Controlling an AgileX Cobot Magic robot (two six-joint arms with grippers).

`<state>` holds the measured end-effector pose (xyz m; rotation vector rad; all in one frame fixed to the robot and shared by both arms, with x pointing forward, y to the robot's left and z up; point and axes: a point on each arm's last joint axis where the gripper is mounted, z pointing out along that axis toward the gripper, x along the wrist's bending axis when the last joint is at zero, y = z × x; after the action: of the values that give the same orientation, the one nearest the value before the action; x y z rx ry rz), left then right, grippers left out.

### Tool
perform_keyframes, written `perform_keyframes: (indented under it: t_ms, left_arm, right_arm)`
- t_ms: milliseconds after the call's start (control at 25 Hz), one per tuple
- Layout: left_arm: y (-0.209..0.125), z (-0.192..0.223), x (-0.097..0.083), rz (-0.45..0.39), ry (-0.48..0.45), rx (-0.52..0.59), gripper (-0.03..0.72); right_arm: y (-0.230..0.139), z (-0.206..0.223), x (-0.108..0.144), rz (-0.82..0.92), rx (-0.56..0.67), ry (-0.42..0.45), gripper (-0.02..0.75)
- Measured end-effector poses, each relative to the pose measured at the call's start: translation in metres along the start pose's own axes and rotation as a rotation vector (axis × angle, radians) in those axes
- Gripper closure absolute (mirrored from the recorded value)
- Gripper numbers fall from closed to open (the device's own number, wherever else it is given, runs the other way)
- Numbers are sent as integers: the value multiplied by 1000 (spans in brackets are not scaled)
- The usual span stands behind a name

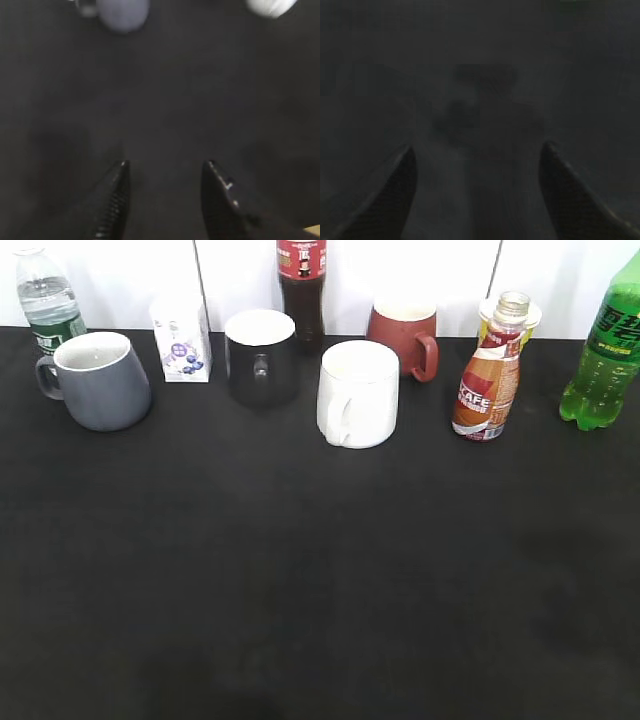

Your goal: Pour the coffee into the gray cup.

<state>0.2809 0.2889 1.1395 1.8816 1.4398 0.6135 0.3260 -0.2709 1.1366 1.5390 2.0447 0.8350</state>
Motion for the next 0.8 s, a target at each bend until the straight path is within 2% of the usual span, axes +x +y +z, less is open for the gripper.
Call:
perform_keyframes:
  t_ms: [120, 280, 440, 680, 800]
  left_arm:
    - [-41, -4, 2, -7, -20, -53, 326]
    - [-71, 2, 3, -9, -26, -75, 326]
    - [-82, 23, 3, -7, -22, -16, 325]
    - [-78, 32, 4, -1, -19, -91, 325]
    - [-79, 35, 4, 0, -19, -96, 325]
  right_arm:
    - [-27, -27, -5, -4, -115, -24, 144]
    - [-74, -9, -7, -9, -97, -32, 146]
    - [-102, 19, -7, -16, -90, -31, 146]
    - [-103, 21, -6, -16, -94, -13, 146]
    - [-102, 21, -5, -17, -96, -11, 147]
